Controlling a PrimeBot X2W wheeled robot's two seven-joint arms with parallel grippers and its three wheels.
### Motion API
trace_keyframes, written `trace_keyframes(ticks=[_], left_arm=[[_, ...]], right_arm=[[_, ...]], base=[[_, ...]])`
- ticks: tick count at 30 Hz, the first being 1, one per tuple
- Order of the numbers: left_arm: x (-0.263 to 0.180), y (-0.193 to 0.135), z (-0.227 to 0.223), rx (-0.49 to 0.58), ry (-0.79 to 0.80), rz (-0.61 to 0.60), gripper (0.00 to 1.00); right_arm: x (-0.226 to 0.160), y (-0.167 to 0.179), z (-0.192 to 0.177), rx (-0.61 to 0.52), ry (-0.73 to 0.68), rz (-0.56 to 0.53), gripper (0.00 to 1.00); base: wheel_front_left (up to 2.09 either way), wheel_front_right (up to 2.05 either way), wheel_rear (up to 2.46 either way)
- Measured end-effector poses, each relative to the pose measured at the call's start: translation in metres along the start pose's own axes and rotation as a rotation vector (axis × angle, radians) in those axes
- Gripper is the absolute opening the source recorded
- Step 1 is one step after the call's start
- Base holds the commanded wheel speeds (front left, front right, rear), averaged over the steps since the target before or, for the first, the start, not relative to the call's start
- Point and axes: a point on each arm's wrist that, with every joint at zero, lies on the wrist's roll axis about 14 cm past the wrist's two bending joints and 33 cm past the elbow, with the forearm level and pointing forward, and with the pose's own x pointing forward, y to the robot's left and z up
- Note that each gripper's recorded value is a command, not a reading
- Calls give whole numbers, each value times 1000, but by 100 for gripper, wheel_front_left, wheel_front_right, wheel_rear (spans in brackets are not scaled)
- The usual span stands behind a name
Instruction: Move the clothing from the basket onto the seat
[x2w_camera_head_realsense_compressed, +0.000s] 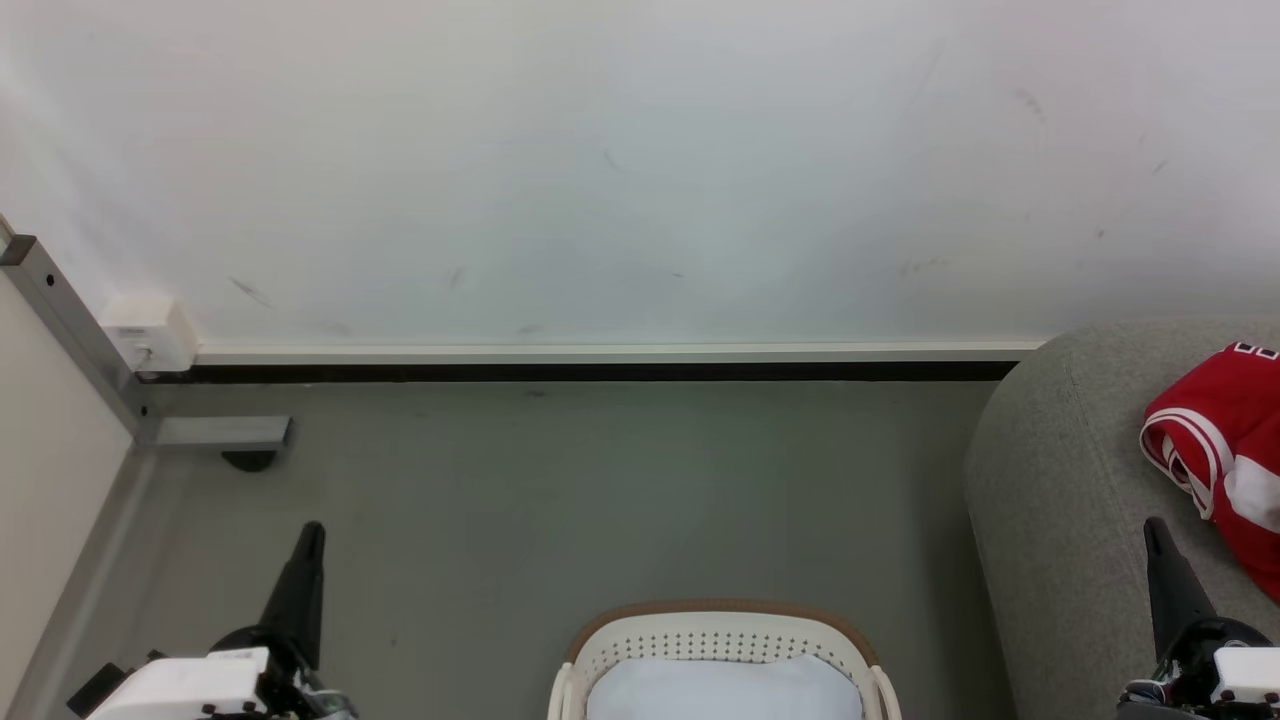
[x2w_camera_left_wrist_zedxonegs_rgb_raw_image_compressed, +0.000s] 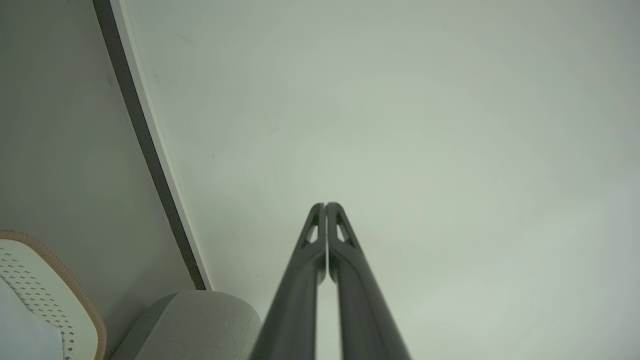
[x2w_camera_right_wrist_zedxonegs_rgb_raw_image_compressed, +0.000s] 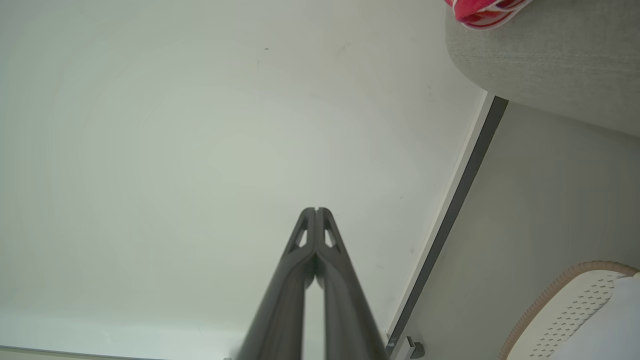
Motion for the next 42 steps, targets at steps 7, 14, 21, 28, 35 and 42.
trace_keyframes(ticks=[7, 14, 21, 28, 35, 42], left_arm=[[0, 0, 0, 0, 0, 0, 0], [0, 0, 0, 0, 0, 0, 0], [0, 0, 0, 0, 0, 0, 0], [0, 0, 0, 0, 0, 0, 0], [0, 0, 0, 0, 0, 0, 0], [0, 0, 0, 0, 0, 0, 0]], right_arm=[[0, 0, 0, 3, -2, 0, 0], [0, 0, 0, 0, 0, 0, 0], [0, 0, 0, 1, 2, -1, 0], [0, 1, 0, -1, 0, 0, 0], [0, 1, 0, 0, 2, 0, 0], [0, 1, 0, 0, -1, 0, 0]], base=[[0, 0, 0], [0, 0, 0], [0, 0, 0], [0, 0, 0], [0, 0, 0], [0, 0, 0]])
